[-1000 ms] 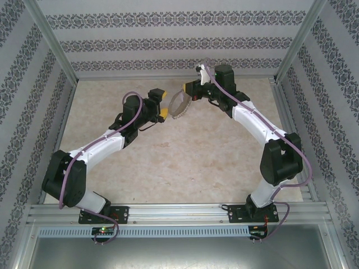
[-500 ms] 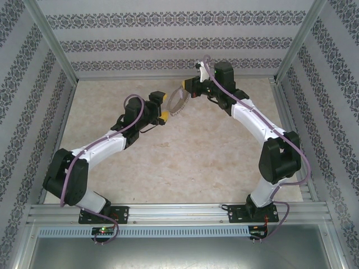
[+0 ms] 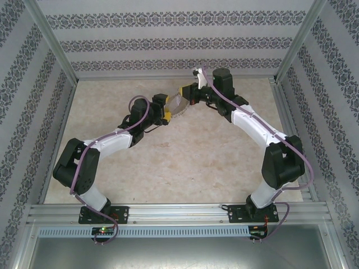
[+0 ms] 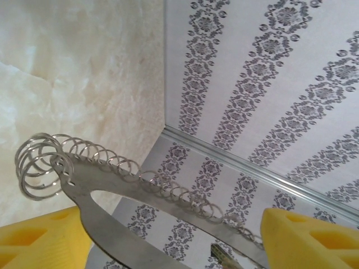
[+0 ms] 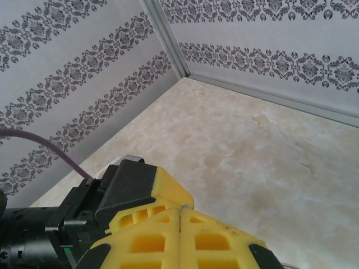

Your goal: Put the keys on the keyring

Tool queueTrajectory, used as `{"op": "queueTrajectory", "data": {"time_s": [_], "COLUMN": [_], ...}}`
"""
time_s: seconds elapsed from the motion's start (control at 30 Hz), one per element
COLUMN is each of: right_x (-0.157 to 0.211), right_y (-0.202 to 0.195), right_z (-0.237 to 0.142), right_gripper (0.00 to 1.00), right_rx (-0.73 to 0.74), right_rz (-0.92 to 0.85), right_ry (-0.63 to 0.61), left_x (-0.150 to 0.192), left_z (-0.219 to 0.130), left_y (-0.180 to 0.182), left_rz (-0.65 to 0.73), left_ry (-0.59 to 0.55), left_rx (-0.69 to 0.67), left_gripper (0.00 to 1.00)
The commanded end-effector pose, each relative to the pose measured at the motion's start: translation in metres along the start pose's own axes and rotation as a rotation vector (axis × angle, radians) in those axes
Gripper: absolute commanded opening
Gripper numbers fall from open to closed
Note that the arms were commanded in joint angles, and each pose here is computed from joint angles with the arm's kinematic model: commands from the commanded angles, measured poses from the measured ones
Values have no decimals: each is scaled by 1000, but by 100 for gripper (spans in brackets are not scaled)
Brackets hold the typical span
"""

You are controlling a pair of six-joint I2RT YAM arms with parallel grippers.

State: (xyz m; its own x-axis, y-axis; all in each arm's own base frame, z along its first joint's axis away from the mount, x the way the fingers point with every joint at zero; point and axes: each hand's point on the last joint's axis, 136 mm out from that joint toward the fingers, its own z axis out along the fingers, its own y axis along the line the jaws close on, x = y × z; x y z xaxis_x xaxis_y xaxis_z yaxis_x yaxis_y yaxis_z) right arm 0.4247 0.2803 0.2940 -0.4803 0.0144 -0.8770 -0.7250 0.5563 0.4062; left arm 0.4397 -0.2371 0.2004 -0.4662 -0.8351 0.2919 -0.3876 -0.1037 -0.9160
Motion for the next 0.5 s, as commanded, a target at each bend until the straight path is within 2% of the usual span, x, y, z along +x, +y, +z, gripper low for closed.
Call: {"op": "queueTrajectory", "data": {"time_s": [0.0,0.13,0.47], "right_x": [-15,-11,-2], "right_y": [26,27,29], "right_z": [-9,-11,-15], "right_gripper": [0,0,0], "right_rx": [-64,-65,-68], "right_rz": [-52,-52,-38], "right_ry": [-52,-49,-38], "left_x": [8,7,0], "left_z": [1,1,3], "left_y": [-31,-35,-39], "left_rz": [-12,-7,71], "left_ry": [8,1,-39], "left_rx": [113,133,162], "left_gripper": [67,46,4]}}
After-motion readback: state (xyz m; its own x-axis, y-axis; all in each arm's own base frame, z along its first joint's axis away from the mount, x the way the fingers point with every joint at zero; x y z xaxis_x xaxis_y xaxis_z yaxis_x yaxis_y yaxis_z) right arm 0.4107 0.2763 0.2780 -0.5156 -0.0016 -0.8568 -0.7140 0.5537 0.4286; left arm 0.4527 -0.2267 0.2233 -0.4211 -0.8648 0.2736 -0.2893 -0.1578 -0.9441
